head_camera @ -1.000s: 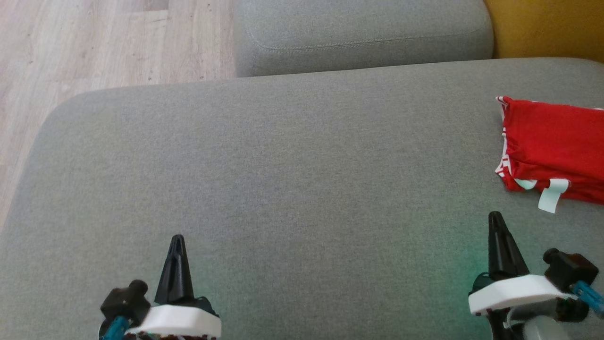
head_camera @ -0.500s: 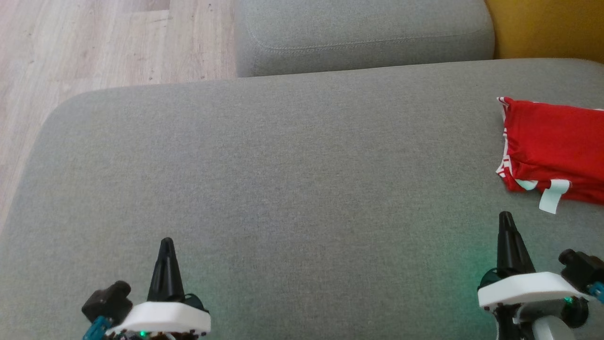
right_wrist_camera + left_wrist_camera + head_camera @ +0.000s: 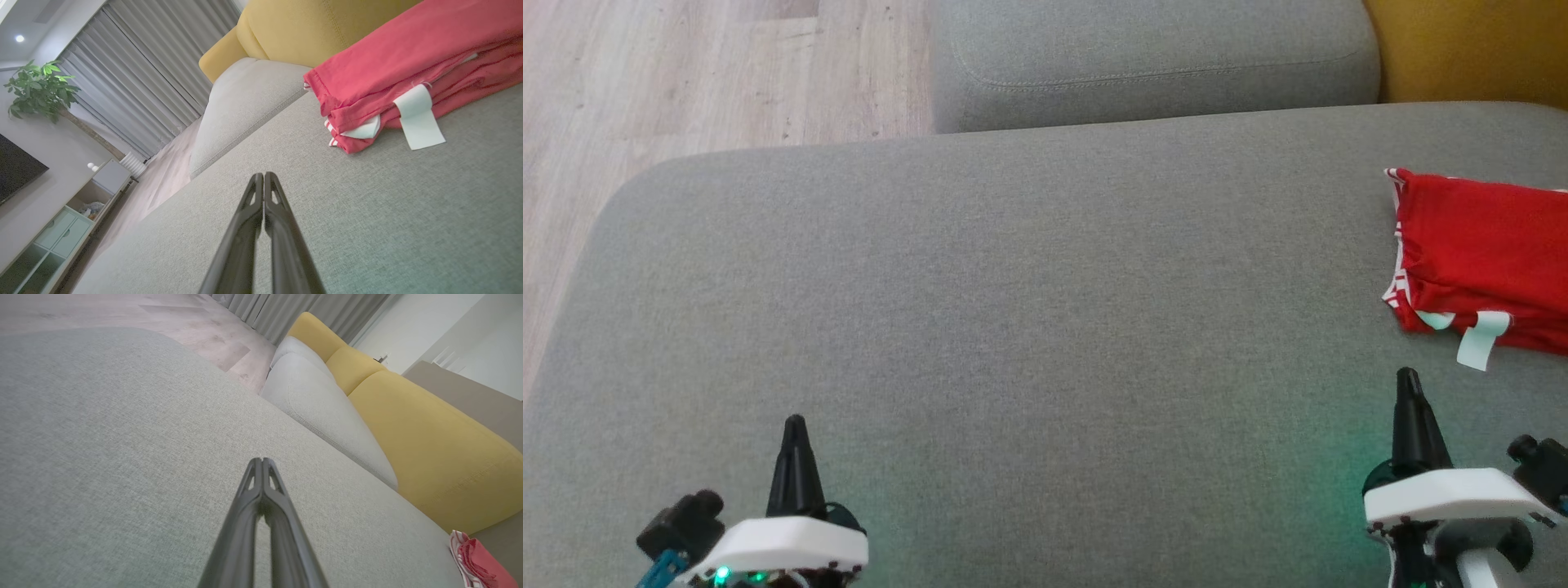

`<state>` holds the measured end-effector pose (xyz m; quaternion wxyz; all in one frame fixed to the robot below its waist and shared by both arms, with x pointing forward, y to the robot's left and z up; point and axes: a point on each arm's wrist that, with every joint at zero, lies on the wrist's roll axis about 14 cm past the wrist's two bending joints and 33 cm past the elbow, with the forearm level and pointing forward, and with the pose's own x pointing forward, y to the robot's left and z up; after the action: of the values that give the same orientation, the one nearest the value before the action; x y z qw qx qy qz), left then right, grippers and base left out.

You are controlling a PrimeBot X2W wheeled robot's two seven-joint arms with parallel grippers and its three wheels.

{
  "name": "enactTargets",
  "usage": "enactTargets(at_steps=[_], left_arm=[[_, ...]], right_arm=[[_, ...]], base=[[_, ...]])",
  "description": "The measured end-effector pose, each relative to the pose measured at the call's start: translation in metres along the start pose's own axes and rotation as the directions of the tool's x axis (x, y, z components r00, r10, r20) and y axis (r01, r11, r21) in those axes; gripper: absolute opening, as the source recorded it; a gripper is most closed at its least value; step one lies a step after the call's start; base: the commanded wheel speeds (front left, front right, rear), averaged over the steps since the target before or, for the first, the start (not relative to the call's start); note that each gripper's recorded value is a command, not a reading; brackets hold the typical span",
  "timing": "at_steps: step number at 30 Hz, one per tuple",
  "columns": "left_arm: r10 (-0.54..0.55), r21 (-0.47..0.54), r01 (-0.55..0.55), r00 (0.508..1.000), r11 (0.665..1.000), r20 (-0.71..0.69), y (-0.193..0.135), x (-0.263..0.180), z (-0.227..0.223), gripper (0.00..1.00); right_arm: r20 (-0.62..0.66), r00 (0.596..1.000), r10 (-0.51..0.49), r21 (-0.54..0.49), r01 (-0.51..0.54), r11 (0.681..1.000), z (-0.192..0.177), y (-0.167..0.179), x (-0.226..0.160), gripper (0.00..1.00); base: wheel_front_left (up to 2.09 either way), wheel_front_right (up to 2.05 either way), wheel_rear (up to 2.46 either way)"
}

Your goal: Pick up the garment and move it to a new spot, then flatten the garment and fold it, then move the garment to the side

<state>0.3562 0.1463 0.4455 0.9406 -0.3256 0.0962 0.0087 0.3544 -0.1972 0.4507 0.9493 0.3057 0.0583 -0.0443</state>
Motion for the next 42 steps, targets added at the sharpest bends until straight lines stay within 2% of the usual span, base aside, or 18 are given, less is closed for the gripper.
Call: enactTargets(at_steps=[13, 22, 42], left_arm=[[0.012, -0.124, -0.011, 1.0, 0.992, 0.007, 0.003, 0.005, 0.009, 0.0], [0.008, -0.216, -0.009, 1.0, 0.976, -0.006, 0.003, 0.005, 0.009, 0.0], [0.021, -0.417, -0.019, 1.0, 0.909, -0.001, 0.012, 0.006, 0.019, 0.0]], right_arm=[[-0.005, 1.0, -0.019, 0.129, 0.02, 0.991, 0.002, -0.004, 0.001, 0.0], [-0.009, 1.0, -0.024, 0.224, 0.026, 0.974, 0.003, -0.004, 0.002, 0.0], [-0.007, 1.0, -0.016, 0.431, 0.017, 0.902, 0.01, -0.001, 0.008, 0.0]], base=[[0.0, 0.0, 0.0], [0.0, 0.0, 0.0], [0.0, 0.0, 0.0]])
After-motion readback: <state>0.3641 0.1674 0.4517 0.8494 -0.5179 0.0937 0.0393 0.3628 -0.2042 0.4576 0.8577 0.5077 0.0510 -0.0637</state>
